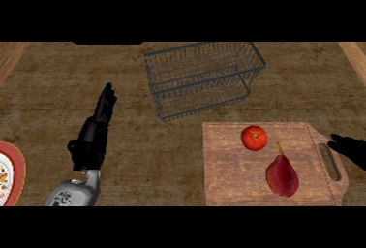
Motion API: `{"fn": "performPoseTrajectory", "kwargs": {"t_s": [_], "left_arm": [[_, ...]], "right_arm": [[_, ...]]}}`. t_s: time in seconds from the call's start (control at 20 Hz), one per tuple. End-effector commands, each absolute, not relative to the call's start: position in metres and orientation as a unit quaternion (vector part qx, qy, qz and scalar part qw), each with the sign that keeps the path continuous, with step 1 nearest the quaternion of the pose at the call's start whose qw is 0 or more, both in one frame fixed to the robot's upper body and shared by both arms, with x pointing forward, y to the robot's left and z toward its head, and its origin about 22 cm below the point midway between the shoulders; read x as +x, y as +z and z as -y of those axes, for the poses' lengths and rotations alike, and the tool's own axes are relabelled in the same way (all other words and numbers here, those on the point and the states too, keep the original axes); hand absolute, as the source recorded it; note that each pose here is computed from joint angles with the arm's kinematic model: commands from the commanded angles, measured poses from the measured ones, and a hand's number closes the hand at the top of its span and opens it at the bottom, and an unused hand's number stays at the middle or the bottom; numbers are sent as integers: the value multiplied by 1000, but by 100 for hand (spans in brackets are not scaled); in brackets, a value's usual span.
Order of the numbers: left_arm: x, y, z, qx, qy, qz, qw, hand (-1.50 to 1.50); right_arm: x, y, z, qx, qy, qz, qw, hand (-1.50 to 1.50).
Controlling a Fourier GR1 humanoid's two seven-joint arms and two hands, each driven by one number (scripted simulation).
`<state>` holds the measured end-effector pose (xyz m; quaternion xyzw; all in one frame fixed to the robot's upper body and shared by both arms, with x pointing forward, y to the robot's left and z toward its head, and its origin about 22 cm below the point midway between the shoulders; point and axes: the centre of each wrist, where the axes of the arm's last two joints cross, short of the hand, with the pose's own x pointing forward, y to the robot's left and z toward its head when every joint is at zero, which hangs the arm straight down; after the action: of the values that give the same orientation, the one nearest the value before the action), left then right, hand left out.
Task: Pick the pear from the cutting board and place it in the tiered basket
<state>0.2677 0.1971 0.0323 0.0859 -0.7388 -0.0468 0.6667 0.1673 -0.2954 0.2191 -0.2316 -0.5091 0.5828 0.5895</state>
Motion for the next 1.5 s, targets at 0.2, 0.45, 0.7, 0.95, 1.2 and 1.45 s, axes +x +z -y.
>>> {"fn": "performPoseTrajectory", "kwargs": {"t_s": [0.2,0.45,0.7,0.95,1.2,1.45], "left_arm": [[266,40,-199,97,-48,736,669,0],[265,45,-198,91,-47,736,670,0],[272,42,-180,78,-48,738,668,0],[257,37,-204,86,-45,744,661,0],[273,50,-211,92,-47,741,663,0],[259,27,-210,84,-45,741,665,0]], "right_arm": [[159,205,286,-246,638,499,533,-150],[191,183,296,-281,624,504,528,-150],[179,186,296,-296,608,484,556,-150],[179,150,301,-279,593,487,577,-150],[185,138,298,-269,597,484,581,-150],[206,130,320,-250,596,501,575,-150]]}}
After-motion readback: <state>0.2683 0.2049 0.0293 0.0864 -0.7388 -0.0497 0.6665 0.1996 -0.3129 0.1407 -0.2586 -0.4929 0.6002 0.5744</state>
